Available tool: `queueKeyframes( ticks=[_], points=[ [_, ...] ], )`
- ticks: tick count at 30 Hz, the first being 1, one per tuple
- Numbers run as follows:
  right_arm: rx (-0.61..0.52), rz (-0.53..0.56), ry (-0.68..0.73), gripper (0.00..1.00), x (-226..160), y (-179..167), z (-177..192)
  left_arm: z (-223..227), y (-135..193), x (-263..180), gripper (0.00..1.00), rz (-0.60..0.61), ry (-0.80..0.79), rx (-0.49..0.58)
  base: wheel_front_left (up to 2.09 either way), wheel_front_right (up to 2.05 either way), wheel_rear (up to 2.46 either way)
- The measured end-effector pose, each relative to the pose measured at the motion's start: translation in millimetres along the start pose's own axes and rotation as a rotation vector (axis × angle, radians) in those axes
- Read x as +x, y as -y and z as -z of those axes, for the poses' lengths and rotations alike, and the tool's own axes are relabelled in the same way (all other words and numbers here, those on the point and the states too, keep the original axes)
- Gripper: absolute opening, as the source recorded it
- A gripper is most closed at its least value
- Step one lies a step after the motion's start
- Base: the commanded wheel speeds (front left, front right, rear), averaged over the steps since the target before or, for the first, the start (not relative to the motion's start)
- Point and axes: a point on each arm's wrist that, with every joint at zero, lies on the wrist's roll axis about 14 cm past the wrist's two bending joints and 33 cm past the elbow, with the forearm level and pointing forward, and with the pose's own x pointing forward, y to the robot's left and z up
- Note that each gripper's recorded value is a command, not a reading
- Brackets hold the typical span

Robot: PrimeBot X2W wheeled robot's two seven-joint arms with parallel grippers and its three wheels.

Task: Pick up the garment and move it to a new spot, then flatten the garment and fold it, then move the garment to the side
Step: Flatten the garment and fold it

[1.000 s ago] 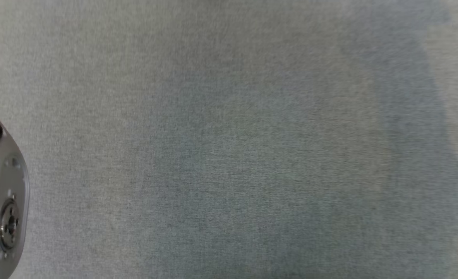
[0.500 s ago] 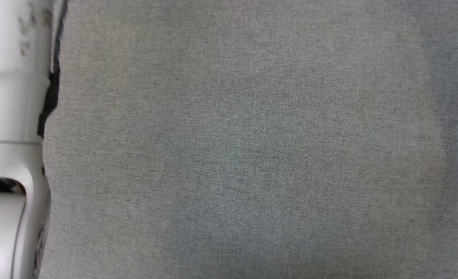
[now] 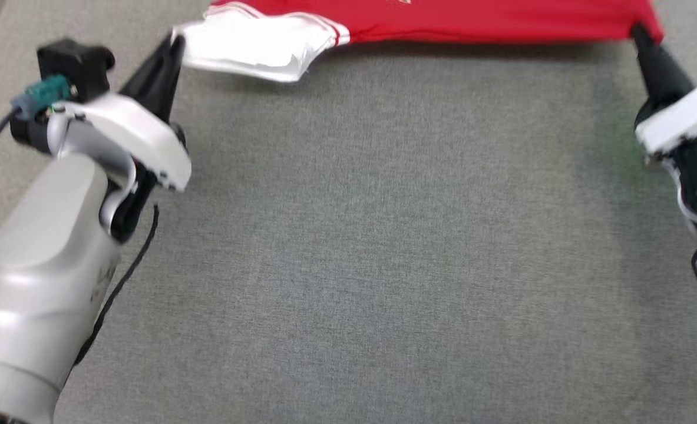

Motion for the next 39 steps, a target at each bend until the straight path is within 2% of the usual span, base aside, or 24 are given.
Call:
queueKeyframes(
  ticks=[7, 18, 25, 28, 29, 34, 39],
  points=[
    [-0.222, -0.04, -0.153, 0.0, -45.4, -20.6, 31.4, 17.9, -0.6, -52.3, 0.0, 0.03, -0.087, 0.07, 0.0, 0.0, 0.0],
    [-0.343, 0.003, -0.242, 0.0, -101.0, -18.4, 36.4, 35.4, 26.4, -109.5, 0.0, 0.14, -0.164, 0.181, 0.0, 0.0, 0.0],
    [-0.337, 0.053, -0.401, 0.0, -138.6, -0.4, 61.4, 56.8, 46.7, -147.8, 0.0, 0.234, -0.282, 0.179, 0.0, 0.0, 0.0],
    [-0.33, 0.062, -0.479, 0.0, -157.2, 3.3, 75.5, 60.7, 58.1, -165.3, 0.0, 0.27, -0.317, 0.094, 0.0, 0.0, 0.0],
    [-0.317, 0.061, -0.491, 0.0, -161.1, 2.2, 76.4, 61.6, 62.3, -171.1, 0.0, 0.286, -0.332, 0.07, 0.0, 0.0, 0.0],
    [-0.232, 0.101, -0.6, 0.0, -191.2, 11.0, 92.5, 60.7, 59.8, -195.9, 0.0, 0.321, -0.383, 0.085, 0.0, 0.0, 0.0],
    [-0.188, 0.128, -0.651, 0.0, -213.1, 17.4, 97.1, 65.4, 74.2, -214.5, 0.0, 0.382, -0.431, 0.06, 0.0, 0.0, 0.0]
  ],
)
